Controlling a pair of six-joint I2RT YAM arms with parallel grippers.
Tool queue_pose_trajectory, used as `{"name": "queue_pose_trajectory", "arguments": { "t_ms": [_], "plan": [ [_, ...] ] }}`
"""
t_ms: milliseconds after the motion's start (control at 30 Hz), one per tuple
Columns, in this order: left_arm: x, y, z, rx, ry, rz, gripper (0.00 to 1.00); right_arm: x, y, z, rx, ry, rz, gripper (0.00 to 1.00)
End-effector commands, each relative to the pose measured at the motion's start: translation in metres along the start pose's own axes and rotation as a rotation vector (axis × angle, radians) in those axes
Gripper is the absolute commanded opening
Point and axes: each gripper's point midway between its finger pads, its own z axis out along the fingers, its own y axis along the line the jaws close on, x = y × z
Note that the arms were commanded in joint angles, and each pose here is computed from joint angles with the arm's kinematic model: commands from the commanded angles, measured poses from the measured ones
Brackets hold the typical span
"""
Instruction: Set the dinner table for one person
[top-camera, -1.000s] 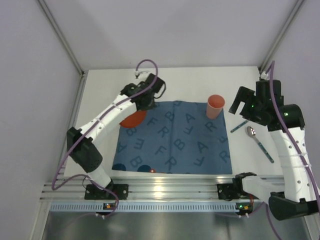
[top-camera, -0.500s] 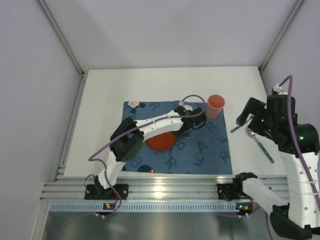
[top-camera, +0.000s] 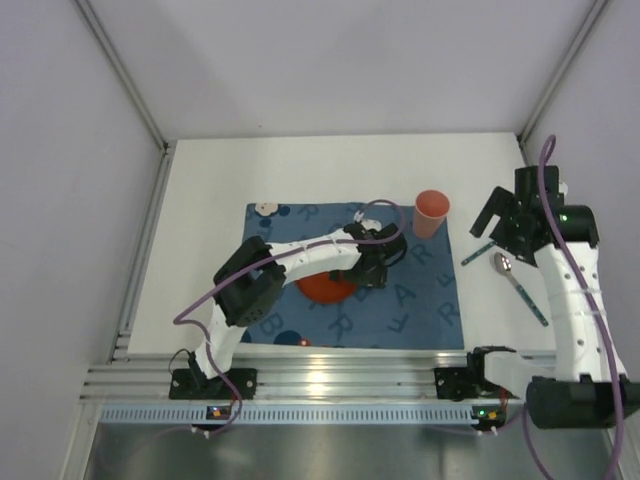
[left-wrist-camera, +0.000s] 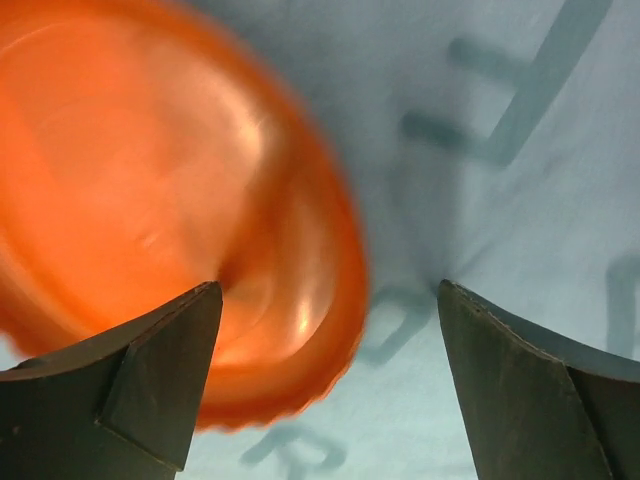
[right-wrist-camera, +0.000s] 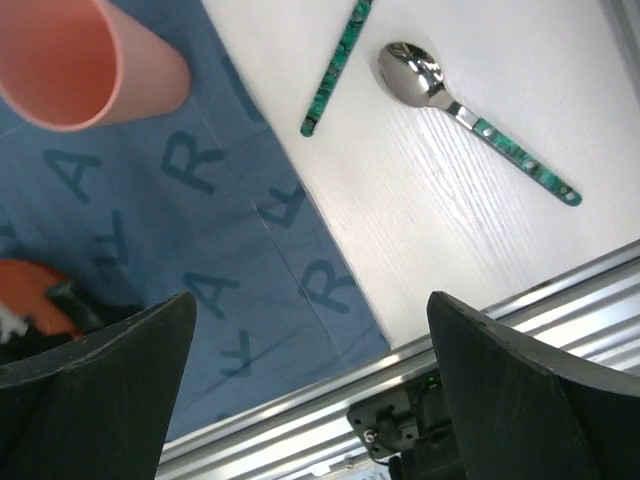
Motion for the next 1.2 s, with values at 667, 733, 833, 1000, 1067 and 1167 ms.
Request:
{"name": "queue_pose_trajectory", "arguments": {
  "t_ms": [667,733,833,1000,1067,1167],
  "plan": [
    [-0.08,0.161,-0.129,0.155,-0.224,-0.205,0.91,-0.063,-0.007,0.264,0.178,0.284,0.277,0.74],
    [-0.083,0.17,-0.125,0.132,-0.222,-0.22,0.91,-0.055,-0.012,0.269,0.207,0.298,0.272,0.72],
    [-0.089,0.183,-0.122,0.11,-0.219,-0.254,0.91,-0.036,-0.017,0.268,0.226,0.331,0.276,0.7],
    [-0.096,0.188,-0.114,0.114,-0.211,-0.267,0.9,-0.001,-0.019,0.264,0.226,0.379,0.271,0.68],
    [-0.097,0.187,-0.107,0.109,-0.195,-0.259,0.9,0.009,-0.018,0.264,0.232,0.398,0.254,0.65],
    [-0.101,0.185,-0.101,0.106,-0.178,-0.254,0.89,0.023,-0.018,0.268,0.232,0.424,0.255,0.58]
  ]
}}
